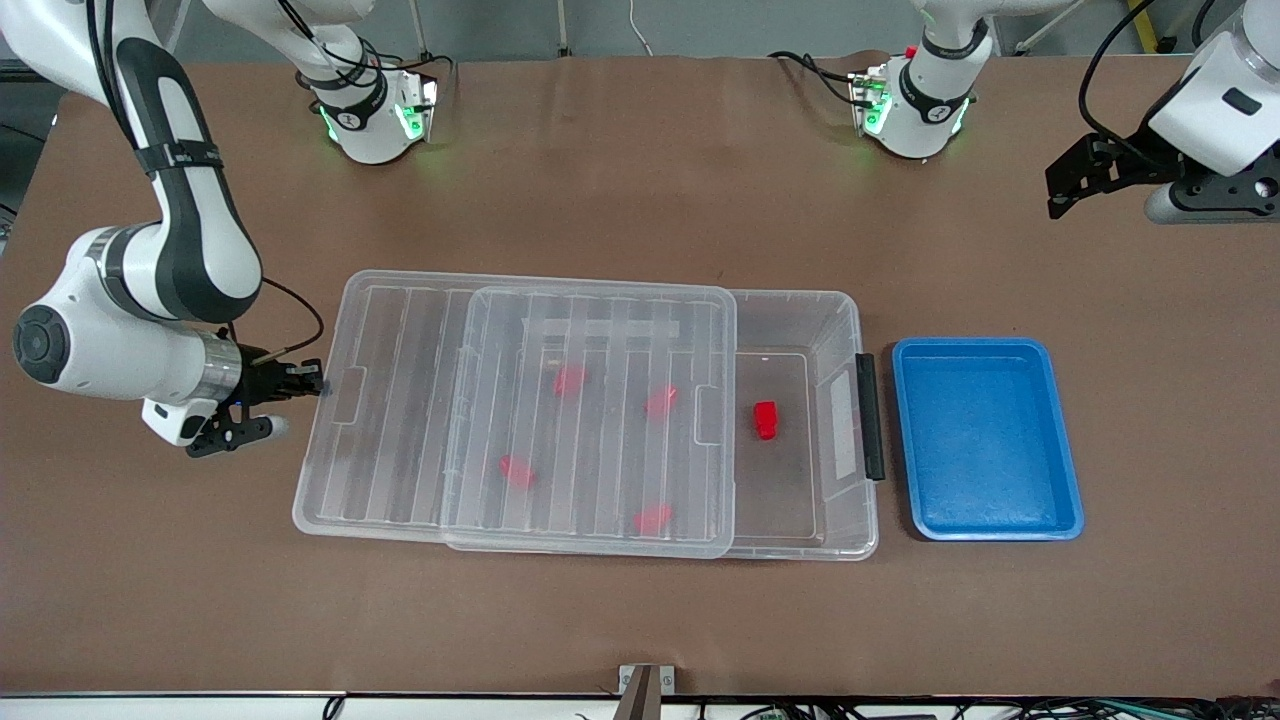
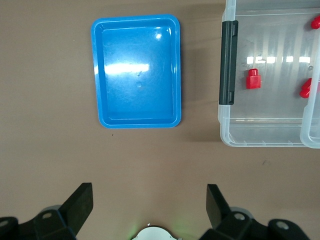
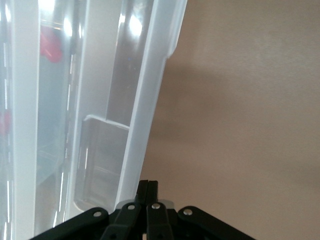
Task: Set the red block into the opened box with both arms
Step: 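Reach the right gripper to the edge of the clear lid, then push the lid back over the box with the right gripper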
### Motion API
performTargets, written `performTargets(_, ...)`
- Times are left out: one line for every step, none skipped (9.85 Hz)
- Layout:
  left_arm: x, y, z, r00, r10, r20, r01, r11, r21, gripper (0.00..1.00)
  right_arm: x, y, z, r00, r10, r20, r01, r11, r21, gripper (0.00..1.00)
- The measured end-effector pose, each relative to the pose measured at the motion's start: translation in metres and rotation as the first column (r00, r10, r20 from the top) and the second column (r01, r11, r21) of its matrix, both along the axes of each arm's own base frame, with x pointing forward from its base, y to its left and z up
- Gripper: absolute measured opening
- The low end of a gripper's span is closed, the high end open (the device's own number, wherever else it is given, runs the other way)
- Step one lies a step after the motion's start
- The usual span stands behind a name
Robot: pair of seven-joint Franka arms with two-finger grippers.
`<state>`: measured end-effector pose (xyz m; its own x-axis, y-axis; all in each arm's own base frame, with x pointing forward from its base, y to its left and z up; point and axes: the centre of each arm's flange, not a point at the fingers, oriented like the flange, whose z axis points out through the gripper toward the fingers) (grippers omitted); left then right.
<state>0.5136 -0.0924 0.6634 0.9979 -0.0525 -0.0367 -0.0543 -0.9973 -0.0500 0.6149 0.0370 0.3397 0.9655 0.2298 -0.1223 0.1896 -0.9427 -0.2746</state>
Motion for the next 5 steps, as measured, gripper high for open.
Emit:
performTargets(0.0,0.002,0.0,1.0,0.003,0.0,-0.003,1.0,0.0,1.0,-0.001,0.01,-0.003,1.0,0.01,-0.008,-0.01,1.0,0.013,0.01)
performTargets(0.0,0.001,0.0,1.0,0.003,0.0,-0.003,1.0,-0.002,1.0,-0.002,0.021,-0.006,1.0,0.025,-0.014,-0.025,0.999,0.025,0.01)
performTargets(0.0,-0.001,0.0,1.0,0.0,-0.002,0.0,1.0,-0.011,1.0,-0.003,0.033,-0.009,0.999,0.043,-0.018,-0.042,0.999,0.033,0.01)
performTargets(-0.001,-0.005,0.0,1.0,-0.006,-0.004,0.006,1.0,-0.021,1.0,-0.004,0.045,-0.011,0.998,0.062,-0.022,-0.061,0.997,0.041,0.01)
performTargets(-0.002,-0.009,0.0,1.0,-0.014,-0.005,0.014,1.0,-0.024,1.0,-0.005,0.057,-0.014,0.996,0.081,-0.026,-0.08,0.996,0.05,0.01)
